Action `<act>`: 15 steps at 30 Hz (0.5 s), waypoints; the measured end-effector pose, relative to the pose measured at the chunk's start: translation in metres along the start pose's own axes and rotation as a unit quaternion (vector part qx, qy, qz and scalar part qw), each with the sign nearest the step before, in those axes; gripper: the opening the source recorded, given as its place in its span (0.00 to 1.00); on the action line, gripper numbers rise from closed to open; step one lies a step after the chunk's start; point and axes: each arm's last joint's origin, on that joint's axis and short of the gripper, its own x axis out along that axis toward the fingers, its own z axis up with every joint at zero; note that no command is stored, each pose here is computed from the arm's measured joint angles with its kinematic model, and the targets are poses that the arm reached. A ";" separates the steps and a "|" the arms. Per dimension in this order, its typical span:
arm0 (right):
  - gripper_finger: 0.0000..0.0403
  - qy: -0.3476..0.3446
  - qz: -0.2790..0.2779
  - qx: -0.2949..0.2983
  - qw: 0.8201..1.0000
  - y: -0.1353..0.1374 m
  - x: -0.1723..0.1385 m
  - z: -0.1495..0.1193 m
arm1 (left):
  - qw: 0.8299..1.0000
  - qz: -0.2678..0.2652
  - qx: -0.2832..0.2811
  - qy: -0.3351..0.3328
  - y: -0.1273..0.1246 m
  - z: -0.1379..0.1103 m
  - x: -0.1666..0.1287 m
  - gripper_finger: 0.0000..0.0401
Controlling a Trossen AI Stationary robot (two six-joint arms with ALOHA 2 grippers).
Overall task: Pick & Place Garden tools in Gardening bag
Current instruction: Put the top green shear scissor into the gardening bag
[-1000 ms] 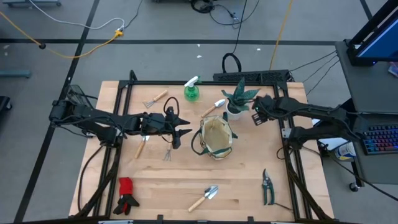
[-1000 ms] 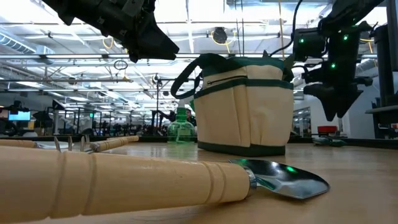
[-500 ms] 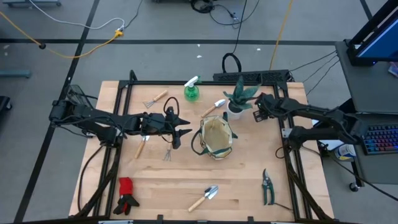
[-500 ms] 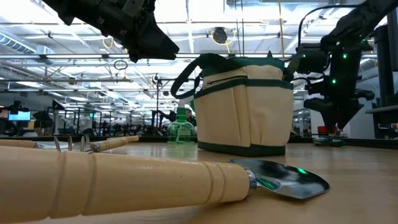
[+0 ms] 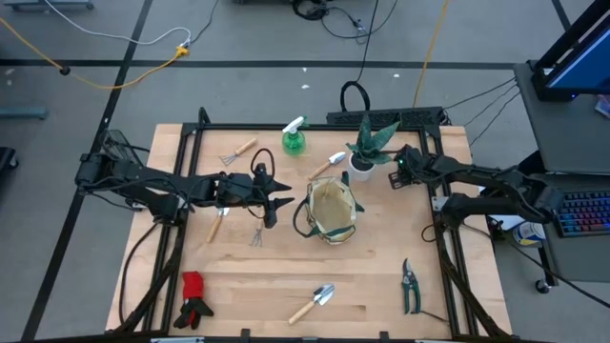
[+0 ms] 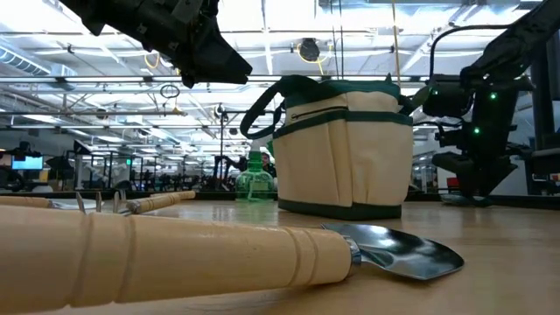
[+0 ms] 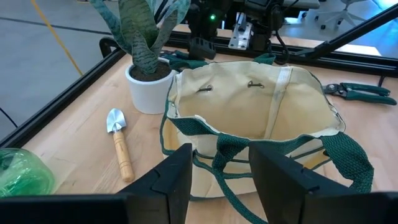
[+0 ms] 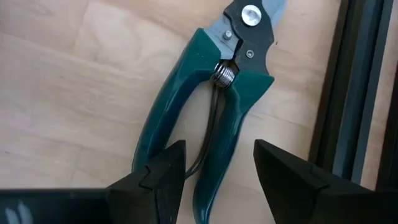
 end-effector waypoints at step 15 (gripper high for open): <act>0.31 0.031 0.009 -0.057 0.998 -0.004 0.010 -0.016 | 1.000 0.000 0.000 0.000 0.000 0.000 0.000 0.41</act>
